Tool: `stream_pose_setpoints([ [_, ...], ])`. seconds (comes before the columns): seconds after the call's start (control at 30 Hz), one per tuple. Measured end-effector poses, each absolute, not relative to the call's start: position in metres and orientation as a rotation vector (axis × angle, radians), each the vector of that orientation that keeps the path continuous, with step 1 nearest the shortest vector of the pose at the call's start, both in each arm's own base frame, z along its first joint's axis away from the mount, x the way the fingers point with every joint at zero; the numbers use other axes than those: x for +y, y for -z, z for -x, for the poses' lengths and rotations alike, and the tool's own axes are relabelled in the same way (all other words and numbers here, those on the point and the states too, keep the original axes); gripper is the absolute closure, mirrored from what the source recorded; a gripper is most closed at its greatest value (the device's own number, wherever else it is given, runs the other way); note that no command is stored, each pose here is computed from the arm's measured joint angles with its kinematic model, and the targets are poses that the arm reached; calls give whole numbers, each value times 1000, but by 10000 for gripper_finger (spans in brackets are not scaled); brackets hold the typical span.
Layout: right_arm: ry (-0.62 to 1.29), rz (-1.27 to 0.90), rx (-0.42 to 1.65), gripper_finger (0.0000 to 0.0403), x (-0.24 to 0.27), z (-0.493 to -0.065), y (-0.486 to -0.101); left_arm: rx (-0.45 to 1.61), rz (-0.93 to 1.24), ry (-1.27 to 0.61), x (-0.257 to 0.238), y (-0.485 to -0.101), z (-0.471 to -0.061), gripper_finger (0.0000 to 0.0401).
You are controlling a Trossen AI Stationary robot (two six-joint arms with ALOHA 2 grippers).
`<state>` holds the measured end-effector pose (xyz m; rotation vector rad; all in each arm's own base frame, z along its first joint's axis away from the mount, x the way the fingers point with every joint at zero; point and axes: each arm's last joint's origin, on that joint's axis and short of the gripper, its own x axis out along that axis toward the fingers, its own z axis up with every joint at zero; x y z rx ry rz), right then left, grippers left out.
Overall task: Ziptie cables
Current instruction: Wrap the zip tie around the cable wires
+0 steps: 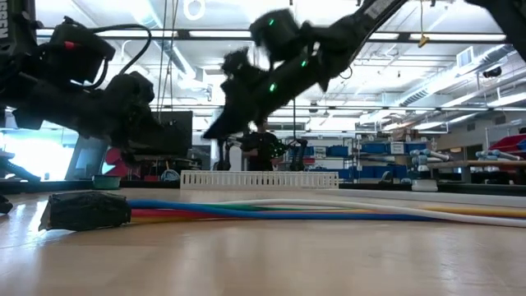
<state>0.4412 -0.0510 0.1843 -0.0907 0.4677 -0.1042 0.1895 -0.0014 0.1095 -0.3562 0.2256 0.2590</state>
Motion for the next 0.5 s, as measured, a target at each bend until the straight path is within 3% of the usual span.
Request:
stream_pose_setpoints([
  [0.2,148,101,362,403,-48,-405,-210,152,248,-284,-5,-126,-209,323],
  [0.5,119,15,116,403,-35,-339,-194,124,177,-312,-8,-132,-250,323],
])
